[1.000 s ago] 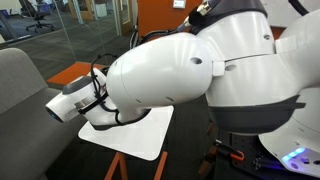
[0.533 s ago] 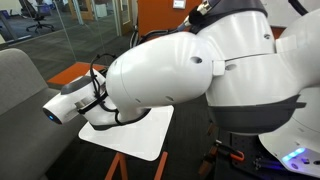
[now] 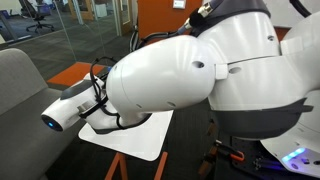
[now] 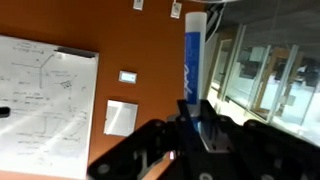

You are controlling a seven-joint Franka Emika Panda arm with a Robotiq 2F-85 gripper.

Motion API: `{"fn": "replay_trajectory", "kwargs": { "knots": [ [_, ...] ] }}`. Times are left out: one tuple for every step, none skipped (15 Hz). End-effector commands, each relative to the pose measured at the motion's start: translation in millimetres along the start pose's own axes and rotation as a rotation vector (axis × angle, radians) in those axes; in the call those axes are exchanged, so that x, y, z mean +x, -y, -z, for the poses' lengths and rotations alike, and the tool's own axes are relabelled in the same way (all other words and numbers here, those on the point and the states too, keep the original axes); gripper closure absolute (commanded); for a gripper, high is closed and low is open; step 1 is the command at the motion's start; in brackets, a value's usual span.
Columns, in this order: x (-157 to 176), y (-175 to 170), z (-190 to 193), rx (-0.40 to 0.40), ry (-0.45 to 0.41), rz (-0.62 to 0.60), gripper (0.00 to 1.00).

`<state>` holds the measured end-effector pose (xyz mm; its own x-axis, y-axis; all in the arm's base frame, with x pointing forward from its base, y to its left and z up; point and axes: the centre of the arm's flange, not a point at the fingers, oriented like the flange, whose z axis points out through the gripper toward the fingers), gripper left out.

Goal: Put the blue object in the glass cup

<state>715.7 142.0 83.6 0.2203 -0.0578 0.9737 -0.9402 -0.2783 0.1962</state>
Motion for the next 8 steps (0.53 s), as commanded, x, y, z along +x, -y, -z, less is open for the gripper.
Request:
{"fn": "replay_trajectory", "kwargs": {
  "knots": [
    [-6,-9,2,0.036,0.063,0.032,0.95],
    [-10,-8,2,0.037,0.09,0.038,0.95],
    [-15,-9,2,0.037,0.11,0.044,0.95],
    [-19,-9,2,0.045,0.125,0.041,0.95],
    [-24,-9,1,0.048,0.135,0.036,0.95],
    [-28,-9,1,0.049,0.143,0.029,0.95],
    [-32,-9,0,0.05,0.153,0.029,0.95],
    [-34,-8,0,0.035,0.16,0.017,0.56]
  ]
}}
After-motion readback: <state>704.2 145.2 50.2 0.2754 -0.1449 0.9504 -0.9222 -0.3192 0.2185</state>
